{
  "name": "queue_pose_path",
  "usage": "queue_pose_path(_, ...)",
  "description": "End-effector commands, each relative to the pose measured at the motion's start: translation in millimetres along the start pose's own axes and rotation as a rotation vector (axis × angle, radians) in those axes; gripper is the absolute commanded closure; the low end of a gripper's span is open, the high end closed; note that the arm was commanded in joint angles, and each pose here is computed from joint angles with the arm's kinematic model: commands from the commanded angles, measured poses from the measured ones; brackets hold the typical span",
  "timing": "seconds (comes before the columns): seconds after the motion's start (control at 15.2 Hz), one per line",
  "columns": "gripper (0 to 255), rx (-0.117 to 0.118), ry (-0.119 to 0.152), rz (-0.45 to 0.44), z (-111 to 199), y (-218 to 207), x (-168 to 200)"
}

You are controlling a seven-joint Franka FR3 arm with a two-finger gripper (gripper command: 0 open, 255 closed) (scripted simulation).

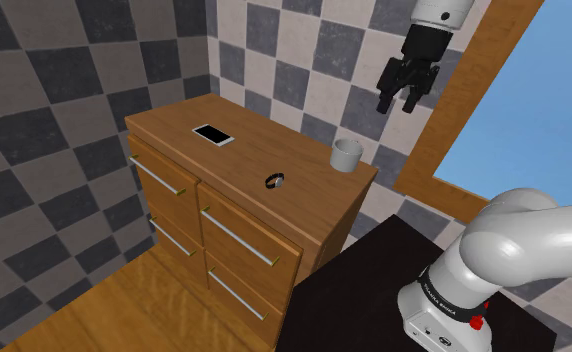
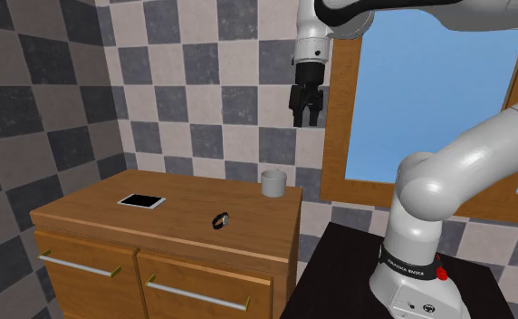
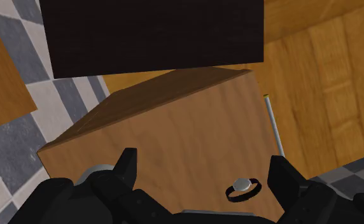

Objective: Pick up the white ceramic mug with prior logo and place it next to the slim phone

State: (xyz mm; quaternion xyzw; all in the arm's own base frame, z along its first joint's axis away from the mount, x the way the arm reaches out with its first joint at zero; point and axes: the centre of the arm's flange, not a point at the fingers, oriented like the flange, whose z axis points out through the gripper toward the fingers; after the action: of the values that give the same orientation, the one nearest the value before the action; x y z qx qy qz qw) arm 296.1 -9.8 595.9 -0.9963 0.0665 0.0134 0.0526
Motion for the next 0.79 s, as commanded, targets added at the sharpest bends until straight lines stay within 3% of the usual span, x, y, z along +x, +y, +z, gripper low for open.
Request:
queue_pose_path(0.0, 0, 0.000, 0.000, 0.000, 0.0, 0.0, 0.0)
queue_pose_path(0.73, 0, -0.071, 0.039, 0.027, 102.9, 30.6, 88.2)
